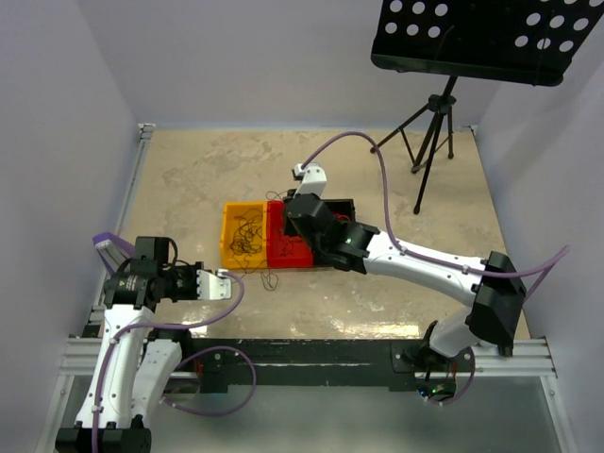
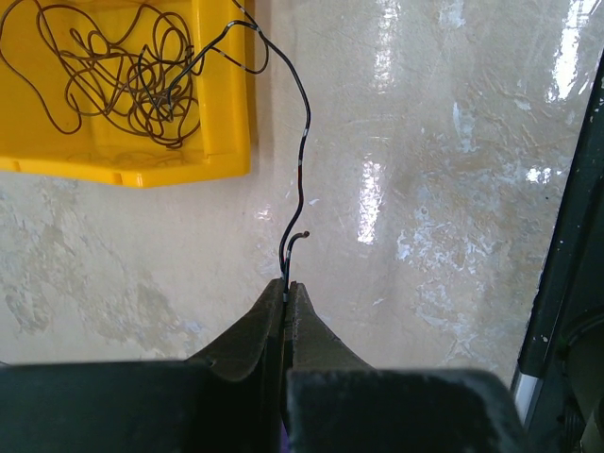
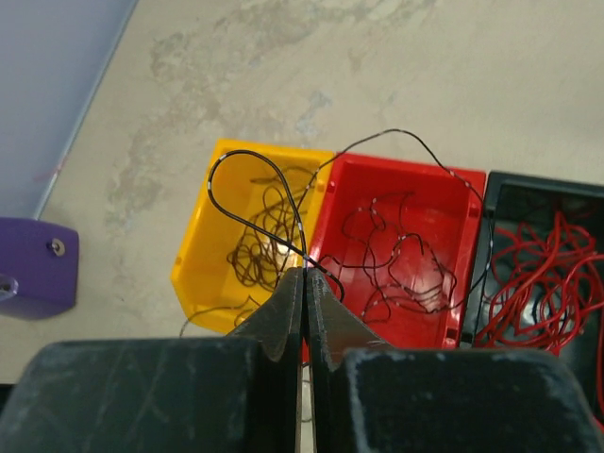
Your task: Untangle the cables
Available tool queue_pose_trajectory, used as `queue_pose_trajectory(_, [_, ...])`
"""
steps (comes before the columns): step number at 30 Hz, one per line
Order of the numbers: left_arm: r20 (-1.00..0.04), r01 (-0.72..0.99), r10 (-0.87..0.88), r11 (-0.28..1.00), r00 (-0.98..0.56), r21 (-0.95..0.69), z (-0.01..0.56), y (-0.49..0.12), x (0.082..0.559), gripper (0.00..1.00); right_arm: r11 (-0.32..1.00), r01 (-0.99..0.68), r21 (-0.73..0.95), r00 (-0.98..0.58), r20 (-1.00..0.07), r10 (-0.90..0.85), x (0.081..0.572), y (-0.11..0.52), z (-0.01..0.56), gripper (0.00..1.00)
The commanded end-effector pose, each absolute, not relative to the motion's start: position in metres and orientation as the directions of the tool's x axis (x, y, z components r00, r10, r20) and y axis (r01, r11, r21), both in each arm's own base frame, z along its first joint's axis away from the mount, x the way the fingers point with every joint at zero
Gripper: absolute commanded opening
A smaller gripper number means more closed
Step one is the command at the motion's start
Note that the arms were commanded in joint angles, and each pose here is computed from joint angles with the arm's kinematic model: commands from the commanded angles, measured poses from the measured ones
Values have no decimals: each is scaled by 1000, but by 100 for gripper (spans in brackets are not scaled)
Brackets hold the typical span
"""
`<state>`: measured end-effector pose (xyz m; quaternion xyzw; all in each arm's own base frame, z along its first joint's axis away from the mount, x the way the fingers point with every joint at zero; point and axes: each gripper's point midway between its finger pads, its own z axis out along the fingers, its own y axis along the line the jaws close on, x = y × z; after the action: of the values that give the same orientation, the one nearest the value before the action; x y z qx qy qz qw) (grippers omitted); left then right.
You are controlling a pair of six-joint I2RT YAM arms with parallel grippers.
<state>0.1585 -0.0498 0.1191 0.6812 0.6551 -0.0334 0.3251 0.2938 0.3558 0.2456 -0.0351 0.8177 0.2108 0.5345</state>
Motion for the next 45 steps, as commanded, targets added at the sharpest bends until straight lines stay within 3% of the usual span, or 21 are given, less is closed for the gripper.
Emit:
queue_pose_trajectory(1, [-499, 898, 850, 77, 167, 432, 132, -56, 164, 0, 885, -284, 369, -517, -836, 183, 286, 368, 212, 0])
queue_pose_trajectory(17, [-500, 904, 850, 73, 165, 421, 128, -56, 163, 0, 967, -168, 194, -619, -784, 50, 340, 356, 104, 0])
queue_pose_trajectory(28, [-665, 922, 715, 75, 215, 379, 160, -93, 161, 0, 960, -211, 183, -657, -754, -1, 353, 381, 82, 0])
queue_pose_trajectory(33, [-735, 928, 635, 75, 238, 365, 176, -109, 164, 0, 910, -268, 315, -556, -823, 122, 342, 373, 168, 46])
queue_pose_trajectory(36, [-773, 912, 566, 86, 286, 400, 211, -121, 171, 0, 882, -314, 350, -532, -835, 142, 331, 368, 199, 59])
queue_pose_trajectory(45, [-810, 806, 268, 156, 522, 571, 364, -156, 188, 0, 832, -325, 450, -414, -859, 302, 310, 328, 298, 62])
